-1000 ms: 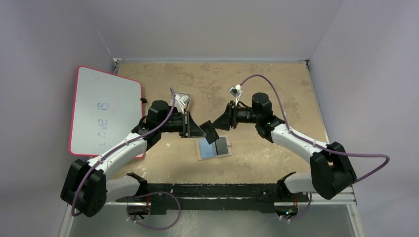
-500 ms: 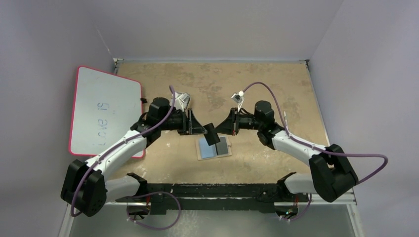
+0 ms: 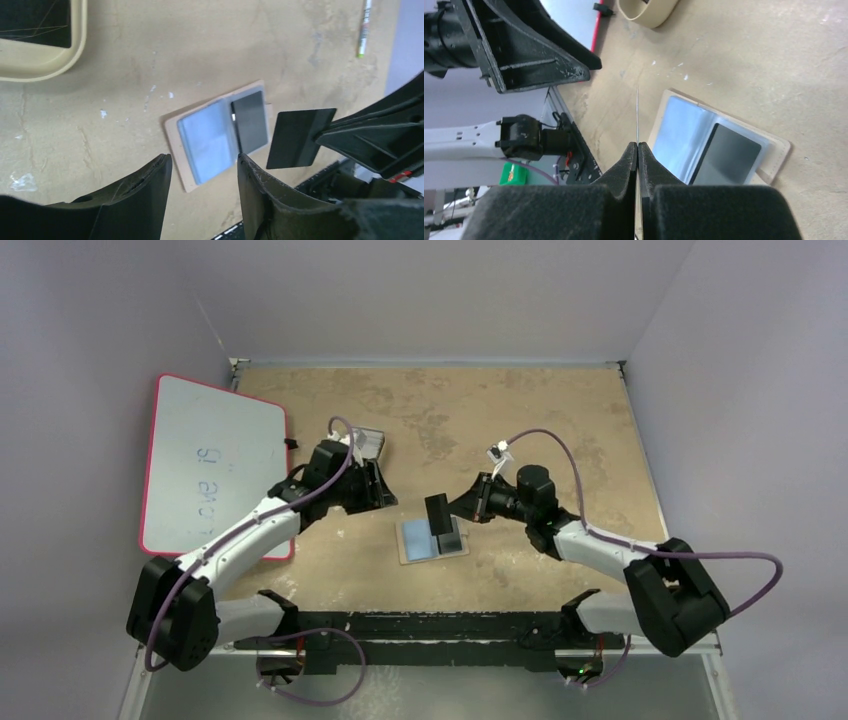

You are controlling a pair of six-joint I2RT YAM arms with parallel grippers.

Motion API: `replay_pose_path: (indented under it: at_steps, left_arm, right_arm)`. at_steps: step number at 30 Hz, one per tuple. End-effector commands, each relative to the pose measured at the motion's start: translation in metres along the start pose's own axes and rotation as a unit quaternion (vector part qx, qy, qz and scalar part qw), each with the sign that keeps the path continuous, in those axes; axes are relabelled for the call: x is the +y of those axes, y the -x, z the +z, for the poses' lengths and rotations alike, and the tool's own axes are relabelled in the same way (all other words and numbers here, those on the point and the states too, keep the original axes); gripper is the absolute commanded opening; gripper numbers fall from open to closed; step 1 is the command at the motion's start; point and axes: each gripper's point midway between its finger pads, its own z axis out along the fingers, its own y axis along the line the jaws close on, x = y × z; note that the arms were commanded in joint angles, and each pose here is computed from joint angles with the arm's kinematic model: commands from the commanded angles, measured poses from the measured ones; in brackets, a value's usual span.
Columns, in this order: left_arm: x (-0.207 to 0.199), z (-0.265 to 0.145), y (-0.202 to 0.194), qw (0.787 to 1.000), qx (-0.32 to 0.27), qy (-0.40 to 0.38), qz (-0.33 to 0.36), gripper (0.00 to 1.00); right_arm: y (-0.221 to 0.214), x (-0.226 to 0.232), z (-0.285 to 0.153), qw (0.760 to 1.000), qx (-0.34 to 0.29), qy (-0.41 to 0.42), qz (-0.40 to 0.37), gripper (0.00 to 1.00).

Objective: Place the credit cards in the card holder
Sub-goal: Insert the credit card into the card holder.

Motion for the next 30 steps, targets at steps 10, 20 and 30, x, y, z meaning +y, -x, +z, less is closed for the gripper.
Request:
replay_pose_path:
  at_steps: [10,20,30]
  left_arm:
    - [0.038,0.046,-0.044,0.996,0.022,0.069,-0.049,0.35]
    - [0.045,0.061,-0.061,0.996,0.037,0.061,-0.057,0.22]
    - [0.05,0.068,-0.072,0.993,0.047,0.063,-0.085,0.15]
  right_arm:
    - [-0.003,-0.046,0.023,0.997,-0.026,-0.065,0.019,0.0]
    - [-0.021,-0.059,0.03,0.998,-0.013,-0.053,0.037,0.0]
    - [-0.045,-0.057,0.033,0.997,0.003,-0.044,0.065,0.0]
